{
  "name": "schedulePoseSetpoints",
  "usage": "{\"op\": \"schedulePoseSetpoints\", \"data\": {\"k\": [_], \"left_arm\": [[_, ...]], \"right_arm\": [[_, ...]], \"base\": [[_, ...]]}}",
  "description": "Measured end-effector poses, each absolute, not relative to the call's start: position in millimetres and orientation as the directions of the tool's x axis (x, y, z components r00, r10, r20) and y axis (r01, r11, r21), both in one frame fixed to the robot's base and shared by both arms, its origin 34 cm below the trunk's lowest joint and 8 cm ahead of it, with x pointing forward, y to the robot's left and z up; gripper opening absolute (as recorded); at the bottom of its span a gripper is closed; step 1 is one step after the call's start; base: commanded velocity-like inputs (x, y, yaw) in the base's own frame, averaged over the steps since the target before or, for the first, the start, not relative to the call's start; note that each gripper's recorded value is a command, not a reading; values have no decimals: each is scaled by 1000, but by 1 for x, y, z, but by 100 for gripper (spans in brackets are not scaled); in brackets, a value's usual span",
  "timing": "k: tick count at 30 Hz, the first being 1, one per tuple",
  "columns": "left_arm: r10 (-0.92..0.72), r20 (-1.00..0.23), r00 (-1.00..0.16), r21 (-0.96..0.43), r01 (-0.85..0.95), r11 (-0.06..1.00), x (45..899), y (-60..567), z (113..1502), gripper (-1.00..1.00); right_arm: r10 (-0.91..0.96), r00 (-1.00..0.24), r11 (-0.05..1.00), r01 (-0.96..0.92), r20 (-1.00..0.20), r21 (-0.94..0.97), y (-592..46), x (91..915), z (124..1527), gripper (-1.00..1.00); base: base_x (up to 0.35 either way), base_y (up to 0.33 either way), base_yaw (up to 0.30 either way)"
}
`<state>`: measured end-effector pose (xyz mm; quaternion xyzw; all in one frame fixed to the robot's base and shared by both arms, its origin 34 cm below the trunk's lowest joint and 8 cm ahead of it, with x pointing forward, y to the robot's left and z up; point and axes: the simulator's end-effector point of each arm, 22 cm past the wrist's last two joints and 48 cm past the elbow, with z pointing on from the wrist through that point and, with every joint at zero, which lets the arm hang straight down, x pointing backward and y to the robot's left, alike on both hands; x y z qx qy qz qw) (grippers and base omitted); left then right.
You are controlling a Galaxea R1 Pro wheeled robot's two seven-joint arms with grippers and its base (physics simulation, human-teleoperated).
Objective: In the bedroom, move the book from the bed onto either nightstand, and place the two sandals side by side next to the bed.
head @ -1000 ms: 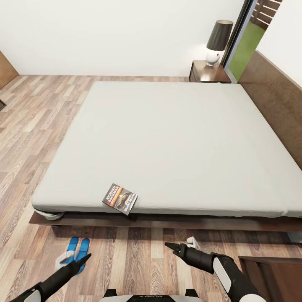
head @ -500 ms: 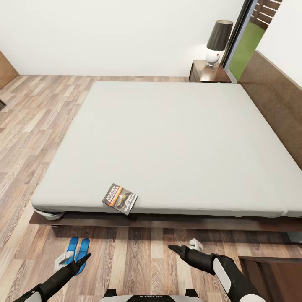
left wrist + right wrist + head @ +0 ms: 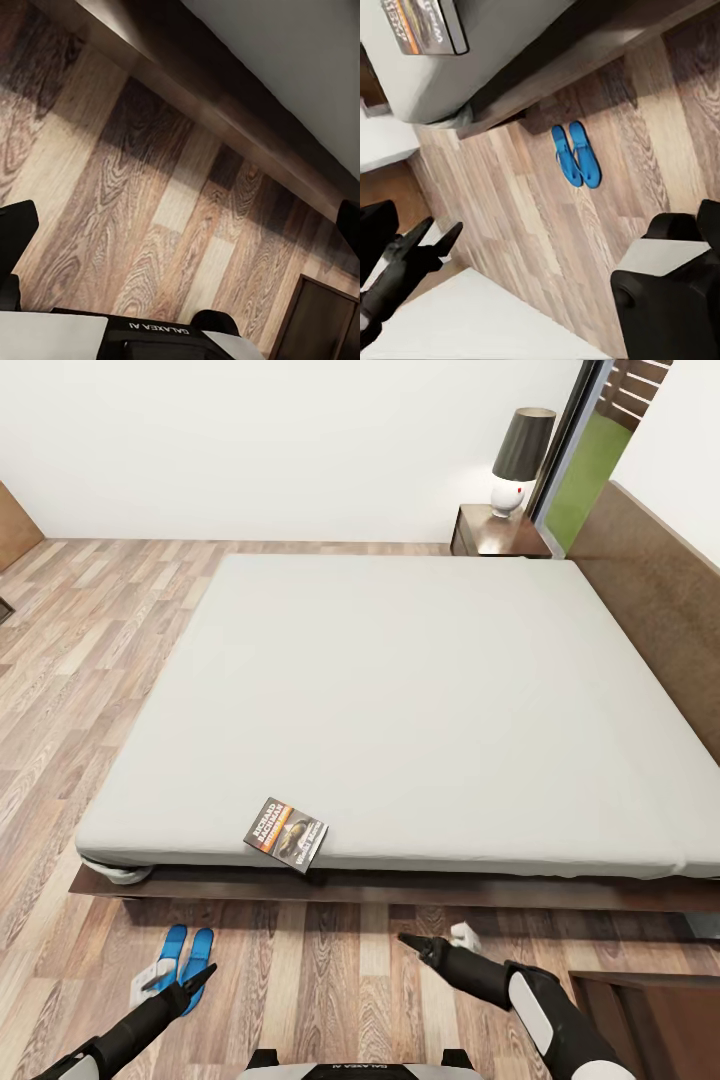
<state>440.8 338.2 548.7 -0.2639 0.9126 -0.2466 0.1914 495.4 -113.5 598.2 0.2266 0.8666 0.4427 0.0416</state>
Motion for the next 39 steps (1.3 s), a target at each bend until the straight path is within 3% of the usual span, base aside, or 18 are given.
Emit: {"op": "schedulePoseSetpoints", "data": {"k": [2, 5, 19, 22, 24, 28, 32, 39], "left_arm": [[-576, -219, -787, -551, -387, 739, 441, 338, 549, 100], [-576, -219, -788, -552, -387, 739, 441, 338, 549, 100], [-577, -217, -787, -555, -387, 736, 441, 335, 548, 100], [-578, -216, -787, -556, -387, 735, 441, 333, 548, 100], [-578, -215, -787, -557, -387, 735, 441, 333, 548, 100], [-578, -215, -787, -557, -387, 735, 441, 333, 548, 100], [-579, -209, -788, -565, -386, 730, 441, 325, 547, 100], [-580, -207, -788, -568, -387, 727, 441, 322, 547, 100]], "right_arm": [[438, -889, 365, 312, 134, 877, -97, 509, 630, 100], [441, -887, 302, 288, 134, 909, -92, 515, 644, 100], [440, -888, 290, 282, 134, 915, -89, 512, 646, 100], [435, -887, 271, 296, 158, 916, -59, 509, 647, 100], [433, -885, 299, 321, 172, 899, -38, 505, 640, 100], [445, -885, 457, 356, 137, 815, -42, 497, 606, 100], [487, -873, 598, 307, -32, 740, -69, 515, 582, 100], [502, -862, 613, 300, -67, 731, -75, 521, 581, 100]], "base": [[0, 0, 0], [0, 0, 0], [0, 0, 0], [0, 0, 0], [0, 0, 0], [0, 0, 0], [0, 0, 0], [0, 0, 0]]}}
